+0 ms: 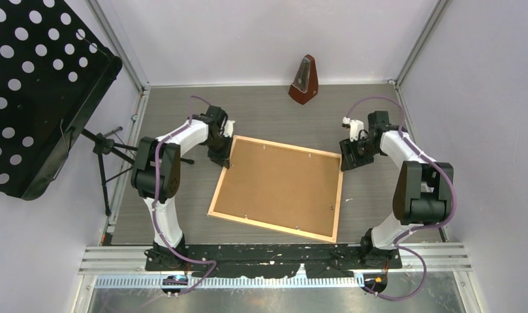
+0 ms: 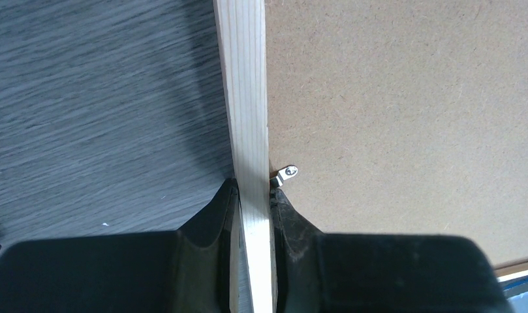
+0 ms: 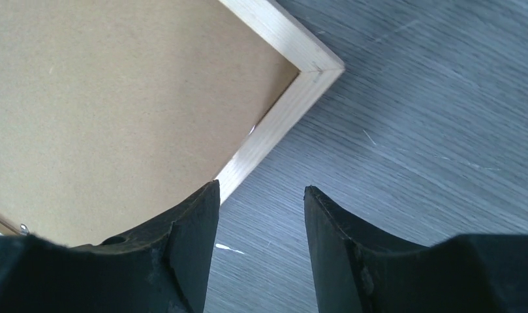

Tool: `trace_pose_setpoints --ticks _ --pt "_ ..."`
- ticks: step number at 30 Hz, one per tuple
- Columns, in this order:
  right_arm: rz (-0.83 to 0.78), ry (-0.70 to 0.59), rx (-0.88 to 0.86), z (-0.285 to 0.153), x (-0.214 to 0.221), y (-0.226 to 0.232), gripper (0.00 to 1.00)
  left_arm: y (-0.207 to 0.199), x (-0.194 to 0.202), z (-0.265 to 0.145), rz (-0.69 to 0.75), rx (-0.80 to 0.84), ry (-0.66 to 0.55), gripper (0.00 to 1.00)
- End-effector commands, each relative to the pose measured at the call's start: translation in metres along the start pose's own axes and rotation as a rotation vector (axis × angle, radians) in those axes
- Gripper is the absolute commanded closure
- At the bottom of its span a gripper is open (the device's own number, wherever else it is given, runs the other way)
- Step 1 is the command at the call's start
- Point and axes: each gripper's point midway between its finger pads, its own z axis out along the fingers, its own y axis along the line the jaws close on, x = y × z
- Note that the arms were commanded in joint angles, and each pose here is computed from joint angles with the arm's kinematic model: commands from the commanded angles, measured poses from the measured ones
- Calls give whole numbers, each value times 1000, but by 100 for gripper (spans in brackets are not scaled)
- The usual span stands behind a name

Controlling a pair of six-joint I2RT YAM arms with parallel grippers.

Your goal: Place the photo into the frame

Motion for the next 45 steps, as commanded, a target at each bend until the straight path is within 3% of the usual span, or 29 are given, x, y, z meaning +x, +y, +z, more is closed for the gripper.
trace_pose_setpoints --ticks 1,15,21,25,31,33,45 --pt "64 -14 -44 9 -1 -3 45 -8 -6 -10 14 39 -44 100" --pt "134 25 -135 29 8 4 47 -7 -5 -10 15 36 -44 100" --pt "166 42 -152 37 8 3 55 -7 -5 -11 15 36 -50 100" --pt "176 38 -163 41 1 1 68 -7 -3 -11 12 40 -45 100" --pt "159 2 -148 42 -29 -9 85 -8 4 -12 4 64 -28 97" --pt "147 -4 -146 46 -40 -11 88 -9 10 -11 5 73 -18 100" --pt "-13 -51 -130 72 -120 1 92 -18 39 -17 14 132 15 100"
